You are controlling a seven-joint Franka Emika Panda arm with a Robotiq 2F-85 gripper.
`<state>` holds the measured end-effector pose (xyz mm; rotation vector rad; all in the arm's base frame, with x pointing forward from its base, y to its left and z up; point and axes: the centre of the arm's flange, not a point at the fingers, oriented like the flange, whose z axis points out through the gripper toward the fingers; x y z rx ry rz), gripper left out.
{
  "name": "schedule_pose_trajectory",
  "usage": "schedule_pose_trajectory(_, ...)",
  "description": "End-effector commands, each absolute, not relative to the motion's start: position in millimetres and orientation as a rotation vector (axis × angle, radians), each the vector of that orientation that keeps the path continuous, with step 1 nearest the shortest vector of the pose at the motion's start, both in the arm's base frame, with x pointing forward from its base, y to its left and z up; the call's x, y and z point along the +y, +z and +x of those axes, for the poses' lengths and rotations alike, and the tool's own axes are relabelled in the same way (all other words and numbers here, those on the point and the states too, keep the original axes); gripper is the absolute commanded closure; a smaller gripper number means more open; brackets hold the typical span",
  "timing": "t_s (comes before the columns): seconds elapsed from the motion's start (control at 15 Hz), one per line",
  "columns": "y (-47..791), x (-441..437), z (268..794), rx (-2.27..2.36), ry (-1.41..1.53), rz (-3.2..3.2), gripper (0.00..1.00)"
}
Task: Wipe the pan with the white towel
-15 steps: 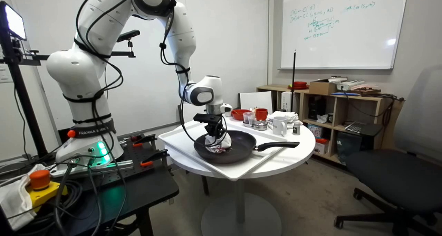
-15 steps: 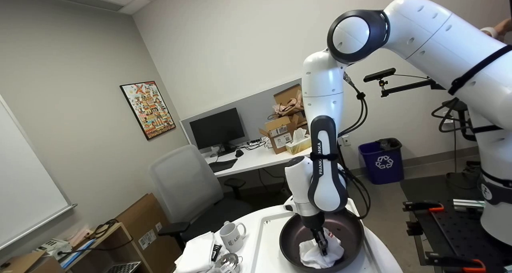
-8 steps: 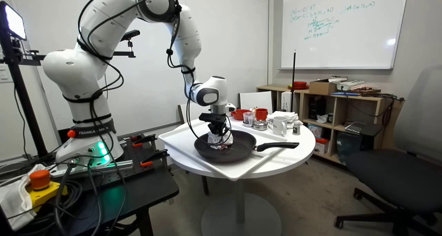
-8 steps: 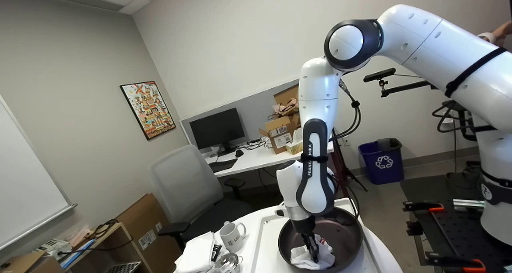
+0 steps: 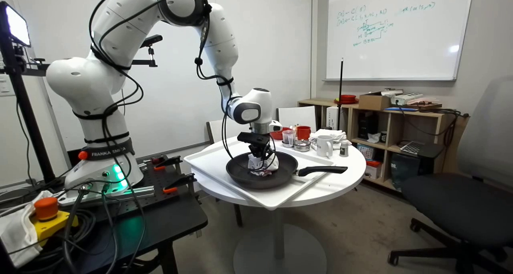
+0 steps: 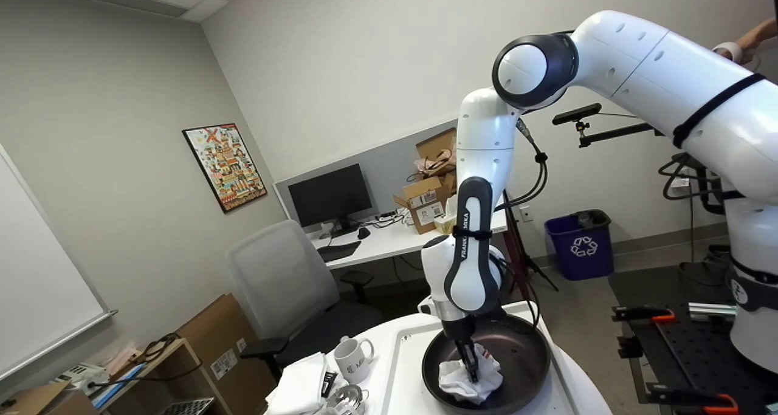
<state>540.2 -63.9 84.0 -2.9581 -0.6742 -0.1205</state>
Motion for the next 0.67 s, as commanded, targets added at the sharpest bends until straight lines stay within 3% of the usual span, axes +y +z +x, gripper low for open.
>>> schedule_pose_trajectory(0.0, 82, -96, 535, -0.593, -0.146, -2.978, 0.97)
schedule_pose_trajectory(0.6, 88, -170, 511, -0.319, -0.218, -3.015, 0.97)
